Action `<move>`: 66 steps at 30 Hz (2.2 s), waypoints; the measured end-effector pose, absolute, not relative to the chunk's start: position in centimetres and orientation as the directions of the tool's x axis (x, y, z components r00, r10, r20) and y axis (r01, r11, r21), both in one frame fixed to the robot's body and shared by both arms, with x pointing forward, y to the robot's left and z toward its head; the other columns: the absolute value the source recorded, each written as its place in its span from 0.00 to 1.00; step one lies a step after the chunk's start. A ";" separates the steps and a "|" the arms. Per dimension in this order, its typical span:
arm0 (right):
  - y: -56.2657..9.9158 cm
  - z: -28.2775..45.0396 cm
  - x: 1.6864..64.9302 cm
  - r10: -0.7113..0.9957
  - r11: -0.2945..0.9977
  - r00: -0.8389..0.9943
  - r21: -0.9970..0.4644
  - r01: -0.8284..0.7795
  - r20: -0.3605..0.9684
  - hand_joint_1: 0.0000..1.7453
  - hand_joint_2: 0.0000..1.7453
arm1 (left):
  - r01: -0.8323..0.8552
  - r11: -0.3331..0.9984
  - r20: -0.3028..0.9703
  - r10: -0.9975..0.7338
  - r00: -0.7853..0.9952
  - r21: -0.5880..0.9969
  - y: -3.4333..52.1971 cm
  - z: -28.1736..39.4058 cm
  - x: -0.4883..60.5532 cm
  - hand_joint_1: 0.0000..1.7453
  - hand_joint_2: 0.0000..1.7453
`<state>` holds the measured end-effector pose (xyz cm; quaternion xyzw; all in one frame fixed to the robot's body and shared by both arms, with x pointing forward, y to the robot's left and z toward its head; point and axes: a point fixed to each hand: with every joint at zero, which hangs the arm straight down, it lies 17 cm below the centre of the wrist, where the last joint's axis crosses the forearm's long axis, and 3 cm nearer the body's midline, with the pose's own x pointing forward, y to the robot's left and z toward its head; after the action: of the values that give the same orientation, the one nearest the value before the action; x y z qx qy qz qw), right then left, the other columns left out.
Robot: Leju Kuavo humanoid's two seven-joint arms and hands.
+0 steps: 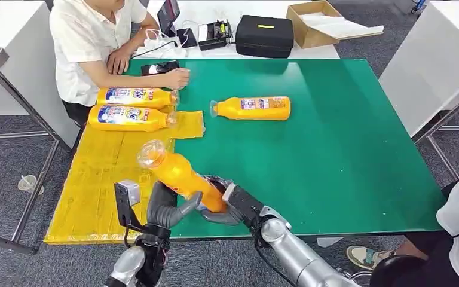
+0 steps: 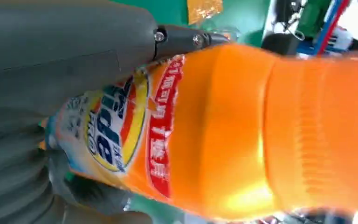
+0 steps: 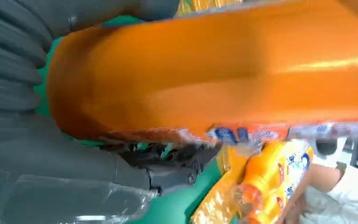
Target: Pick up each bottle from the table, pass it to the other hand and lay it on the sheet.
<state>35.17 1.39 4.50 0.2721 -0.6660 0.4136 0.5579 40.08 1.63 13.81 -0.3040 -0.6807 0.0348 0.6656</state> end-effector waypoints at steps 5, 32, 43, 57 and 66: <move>2.6 4.3 34.8 0.119 0.475 -0.255 -0.280 -0.834 0.960 1.00 1.00 | 0.371 0.791 0.867 0.489 0.094 -0.487 1.8 13.9 40.3 0.00 1.00; 4.8 4.2 35.2 0.133 0.504 -0.257 -0.289 -0.814 0.957 0.00 0.00 | 0.307 0.826 0.857 0.512 -0.062 -0.472 4.7 17.2 41.6 1.00 1.00; 4.1 4.2 36.5 0.185 0.570 -0.318 -0.365 -0.736 0.930 0.00 1.00 | 0.283 0.852 0.864 0.487 -0.126 -0.439 5.4 18.3 41.7 1.00 1.00; -7.6 8.7 42.3 0.440 0.851 -0.443 -0.521 -0.073 0.781 0.00 0.00 | -0.002 0.998 0.928 0.056 -0.367 -0.061 12.2 17.7 41.2 1.00 1.00; -15.6 18.7 41.5 0.439 0.899 -0.568 -0.346 0.270 0.697 0.00 0.00 | -0.244 0.910 0.786 -0.413 -0.460 0.335 15.4 18.7 39.7 1.00 1.00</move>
<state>41.49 -15.57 18.72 -0.2014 -0.8796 0.1006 0.4191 39.69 15.44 18.66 0.1931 -0.8500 -0.0874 0.4823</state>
